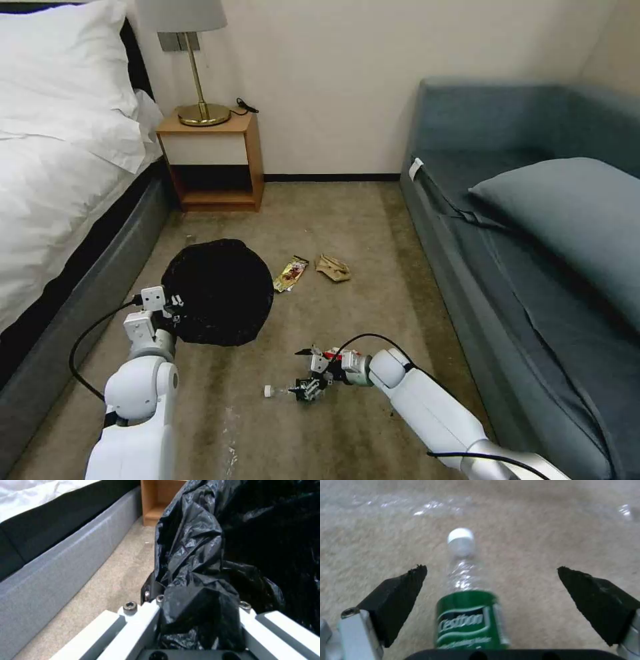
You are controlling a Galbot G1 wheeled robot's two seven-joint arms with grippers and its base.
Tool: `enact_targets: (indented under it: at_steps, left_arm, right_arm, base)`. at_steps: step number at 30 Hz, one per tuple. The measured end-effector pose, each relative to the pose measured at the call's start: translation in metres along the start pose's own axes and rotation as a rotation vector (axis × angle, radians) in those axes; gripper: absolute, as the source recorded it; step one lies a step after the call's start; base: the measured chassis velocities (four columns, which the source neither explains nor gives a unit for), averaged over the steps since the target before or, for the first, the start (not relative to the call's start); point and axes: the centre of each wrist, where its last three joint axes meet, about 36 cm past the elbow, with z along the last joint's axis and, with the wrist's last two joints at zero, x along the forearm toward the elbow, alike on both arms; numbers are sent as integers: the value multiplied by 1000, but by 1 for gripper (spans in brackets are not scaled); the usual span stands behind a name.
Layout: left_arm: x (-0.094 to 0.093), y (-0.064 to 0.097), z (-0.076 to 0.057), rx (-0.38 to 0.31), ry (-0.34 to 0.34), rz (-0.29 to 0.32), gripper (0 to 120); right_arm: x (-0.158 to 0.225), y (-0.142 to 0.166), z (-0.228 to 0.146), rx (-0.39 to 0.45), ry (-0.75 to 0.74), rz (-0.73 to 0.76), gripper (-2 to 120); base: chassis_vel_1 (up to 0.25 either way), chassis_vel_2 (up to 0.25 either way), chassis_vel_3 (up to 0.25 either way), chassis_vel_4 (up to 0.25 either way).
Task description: Pick up the trash bin, then pick up the garbage on the floor and place it into the trash bin.
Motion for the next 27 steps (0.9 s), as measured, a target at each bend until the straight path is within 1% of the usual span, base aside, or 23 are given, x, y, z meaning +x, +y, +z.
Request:
enact_targets:
  at_steps: [10,13,17,27]
  left_arm:
    - [2,0,3,2,3,-2,2]
    - [3,-2,7,4,4,1,2]
    - [3,-4,8,3,4,4,2]
    - [1,-9,2,7,-14,15,2]
  right_arm:
    - [-3,7,21,-30,34,-26,100]
    - [-3,8,30,-49,41,-16,100]
    - [-1,7,34,-56,49,-11,100]
    - [0,12,48,-92,58,12,100]
  base:
    - [0,0,0,0]
    - [0,0,0,0]
    - [0,0,0,0]
    - [0,0,0,0]
